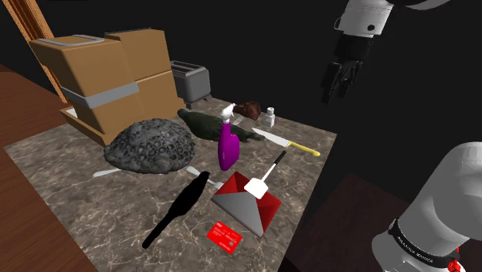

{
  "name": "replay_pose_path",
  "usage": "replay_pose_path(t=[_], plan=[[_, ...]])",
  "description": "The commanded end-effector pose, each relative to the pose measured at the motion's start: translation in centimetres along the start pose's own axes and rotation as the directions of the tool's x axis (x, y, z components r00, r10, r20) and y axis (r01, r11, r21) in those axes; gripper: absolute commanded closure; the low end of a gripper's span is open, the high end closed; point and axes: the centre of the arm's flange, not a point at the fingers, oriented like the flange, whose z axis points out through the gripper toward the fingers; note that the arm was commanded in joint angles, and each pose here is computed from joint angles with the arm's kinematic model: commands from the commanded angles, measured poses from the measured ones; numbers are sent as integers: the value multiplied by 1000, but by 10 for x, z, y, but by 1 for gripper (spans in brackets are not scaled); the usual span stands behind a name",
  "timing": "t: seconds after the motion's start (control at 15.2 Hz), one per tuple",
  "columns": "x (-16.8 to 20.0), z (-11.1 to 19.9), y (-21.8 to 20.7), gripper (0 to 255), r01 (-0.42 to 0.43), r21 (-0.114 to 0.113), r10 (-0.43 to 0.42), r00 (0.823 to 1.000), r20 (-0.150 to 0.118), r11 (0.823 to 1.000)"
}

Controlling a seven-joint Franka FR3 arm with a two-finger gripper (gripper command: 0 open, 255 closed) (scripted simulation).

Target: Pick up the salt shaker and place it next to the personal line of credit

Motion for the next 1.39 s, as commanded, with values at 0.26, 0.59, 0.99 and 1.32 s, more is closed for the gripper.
replay_pose_path(t=[0.26, 0.59, 0.99, 1.32], plan=[[37, 29, 18, 0, 38, -27, -38, 999, -7, 999], [84, 64, 40, 0, 85, -60, -86, 996, -14, 995], [143, 105, 64, 0, 141, -101, -144, 989, -21, 985], [193, 138, 83, 0, 187, -135, -192, 981, -24, 973]])
